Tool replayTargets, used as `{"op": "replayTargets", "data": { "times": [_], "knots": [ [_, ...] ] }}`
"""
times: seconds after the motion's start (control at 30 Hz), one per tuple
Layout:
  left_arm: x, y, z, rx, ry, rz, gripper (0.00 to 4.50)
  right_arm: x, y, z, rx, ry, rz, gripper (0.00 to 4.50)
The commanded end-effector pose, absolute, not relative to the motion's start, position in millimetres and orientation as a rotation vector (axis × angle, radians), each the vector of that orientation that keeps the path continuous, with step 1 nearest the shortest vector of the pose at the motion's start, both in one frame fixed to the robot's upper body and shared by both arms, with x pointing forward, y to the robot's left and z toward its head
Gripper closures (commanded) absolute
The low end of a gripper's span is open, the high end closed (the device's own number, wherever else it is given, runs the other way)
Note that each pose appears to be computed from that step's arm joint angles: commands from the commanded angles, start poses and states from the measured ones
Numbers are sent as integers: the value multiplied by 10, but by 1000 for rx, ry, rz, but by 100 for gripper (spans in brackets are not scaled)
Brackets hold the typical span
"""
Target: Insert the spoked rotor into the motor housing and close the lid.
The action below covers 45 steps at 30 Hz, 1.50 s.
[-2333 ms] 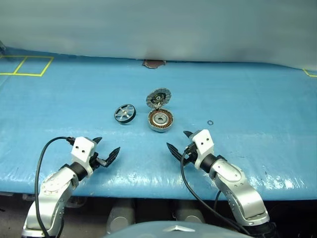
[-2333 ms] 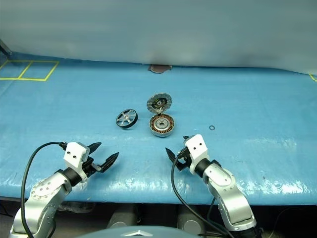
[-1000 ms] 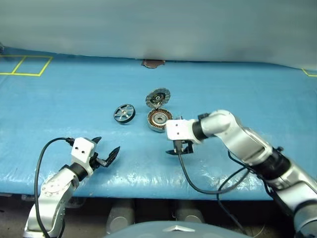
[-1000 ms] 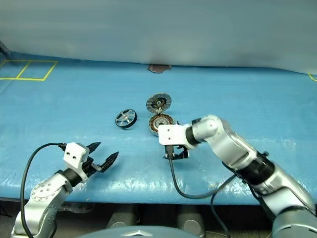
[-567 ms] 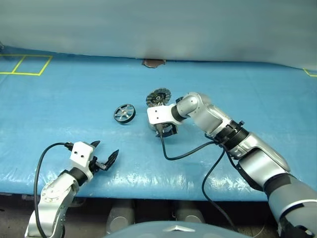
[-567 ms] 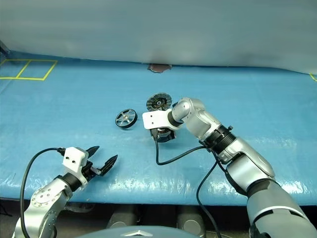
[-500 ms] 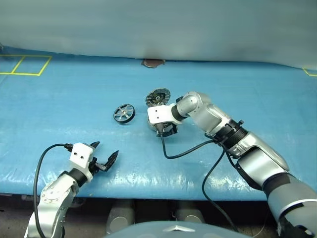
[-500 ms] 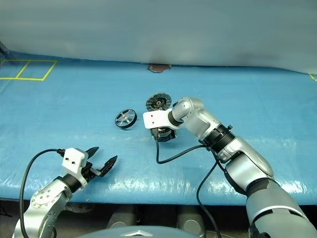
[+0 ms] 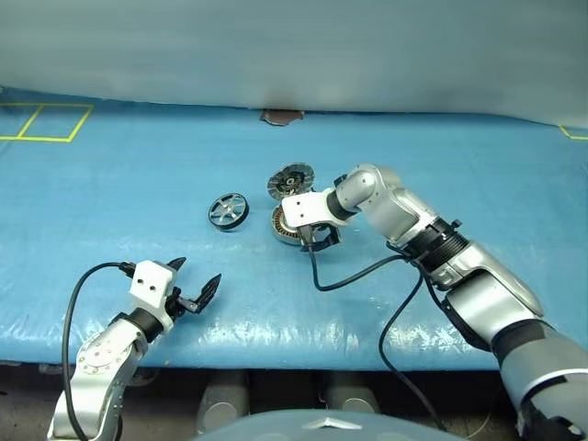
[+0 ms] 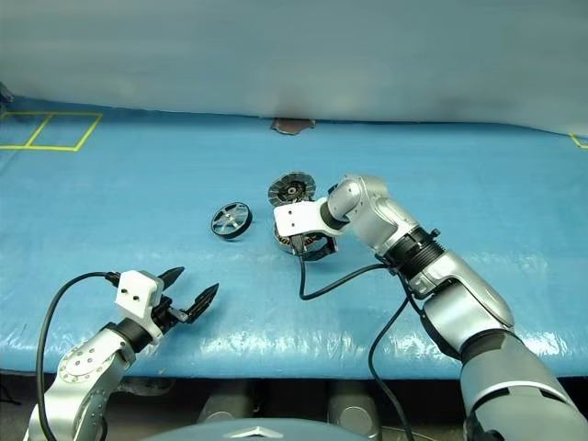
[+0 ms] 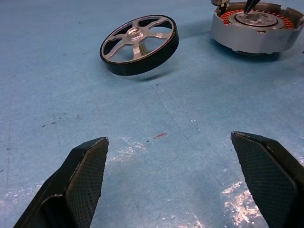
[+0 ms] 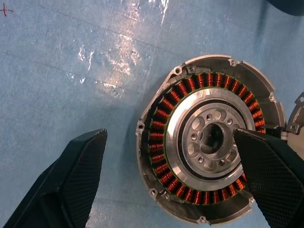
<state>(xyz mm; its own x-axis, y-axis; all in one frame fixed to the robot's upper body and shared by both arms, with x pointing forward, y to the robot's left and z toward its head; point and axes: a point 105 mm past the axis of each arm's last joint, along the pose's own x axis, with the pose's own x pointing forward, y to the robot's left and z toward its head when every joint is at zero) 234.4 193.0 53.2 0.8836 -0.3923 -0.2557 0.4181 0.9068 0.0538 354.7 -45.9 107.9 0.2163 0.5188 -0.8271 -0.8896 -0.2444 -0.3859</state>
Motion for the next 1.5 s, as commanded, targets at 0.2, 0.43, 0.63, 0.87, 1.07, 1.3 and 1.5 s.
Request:
{"op": "replayTargets", "data": {
  "times": [0.2,0.43,0.63,0.87,1.07,1.3,1.5],
  "knots": [
    [2365,1893,629,120,193,-428,0,3591,-509,1107,-1186,425,1386,2],
    [2366,1903,623,117,193,-419,0,3563,-459,1005,-1168,442,1409,2],
    [2371,1908,621,115,190,-412,0,3541,-443,982,-1168,443,1424,61],
    [2374,1911,612,111,190,-408,0,3534,-469,1050,-1183,420,1421,221],
    [2397,1897,617,112,184,-414,0,3558,-445,1029,-1184,414,1404,233],
    [2388,1890,597,109,188,-413,0,3358,-189,982,-1047,414,1428,233],
    [2378,1896,578,103,193,-407,0,3075,-146,863,-1098,462,1453,233]
  ]
}}
